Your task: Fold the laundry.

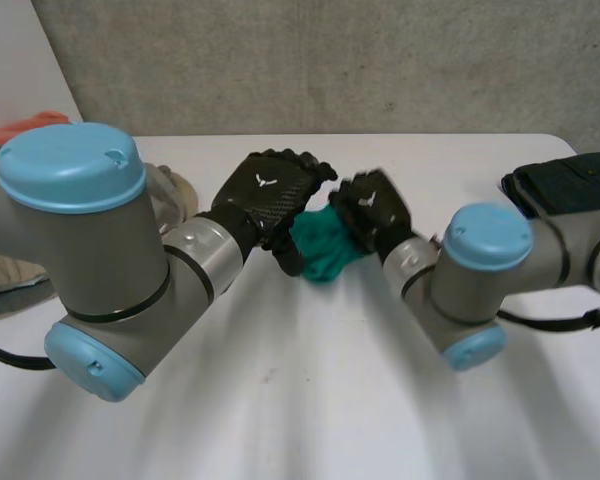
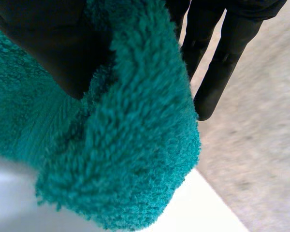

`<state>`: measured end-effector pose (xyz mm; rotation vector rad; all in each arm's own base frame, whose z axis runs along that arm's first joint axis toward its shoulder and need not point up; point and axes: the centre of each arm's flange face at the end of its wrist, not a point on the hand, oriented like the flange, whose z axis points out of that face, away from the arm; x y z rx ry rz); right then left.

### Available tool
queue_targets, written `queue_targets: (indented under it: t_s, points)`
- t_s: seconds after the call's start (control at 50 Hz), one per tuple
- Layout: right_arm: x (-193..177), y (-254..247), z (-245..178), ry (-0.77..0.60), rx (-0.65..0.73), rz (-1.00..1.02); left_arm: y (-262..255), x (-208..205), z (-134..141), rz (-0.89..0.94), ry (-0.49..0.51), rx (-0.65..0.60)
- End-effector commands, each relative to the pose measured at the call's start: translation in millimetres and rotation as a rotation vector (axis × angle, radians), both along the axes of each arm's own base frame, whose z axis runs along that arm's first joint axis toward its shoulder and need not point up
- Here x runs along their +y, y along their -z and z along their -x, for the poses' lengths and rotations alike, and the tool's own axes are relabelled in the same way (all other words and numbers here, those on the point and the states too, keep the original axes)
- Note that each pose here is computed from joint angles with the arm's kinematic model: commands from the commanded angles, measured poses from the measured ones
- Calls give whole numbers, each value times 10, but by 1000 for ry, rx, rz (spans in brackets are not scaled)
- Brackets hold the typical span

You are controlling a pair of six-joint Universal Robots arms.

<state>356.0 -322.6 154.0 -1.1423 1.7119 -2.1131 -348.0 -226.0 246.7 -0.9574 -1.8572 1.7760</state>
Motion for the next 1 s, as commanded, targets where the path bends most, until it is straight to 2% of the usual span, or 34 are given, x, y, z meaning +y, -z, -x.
queue_targets:
  t_s: [0.02, 0.04, 0.08, 0.12, 0.24, 0.32, 0.46, 0.6, 0.7, 0.86, 1.0]
  points:
    - [-550, -433, 254, 53, -68, 153, -147, -25, 38, 67, 3, 51]
    - [-773, -582, 414, 84, -92, 218, -171, -22, 43, 75, 4, 56]
    - [-924, -681, 545, 113, -106, 265, -232, -14, 53, 91, 7, 69]
    - [-1238, -899, 850, 187, -142, 373, -271, 2, 57, 99, 12, 75]
    - [-1822, -1087, 1482, 270, -233, 488, -290, 30, 74, 104, 20, 79]
    - [-2129, -986, 1892, 269, -264, 497, -270, 38, 76, 99, 21, 76]
    - [-2483, -306, 2775, 330, -234, 406, -204, 85, 90, 81, 30, 63]
    - [-2491, 304, 3335, 355, -197, 284, -127, 123, 83, 62, 35, 48]
    - [-2333, 682, 3693, 357, -180, 161, -87, 194, 102, 51, 50, 40]
    - [-2195, 693, 3850, 311, -157, 124, -83, 313, 150, 48, 81, 39]
    - [-2101, 437, 3843, 338, -165, 133, -126, 338, 152, 58, 86, 46]
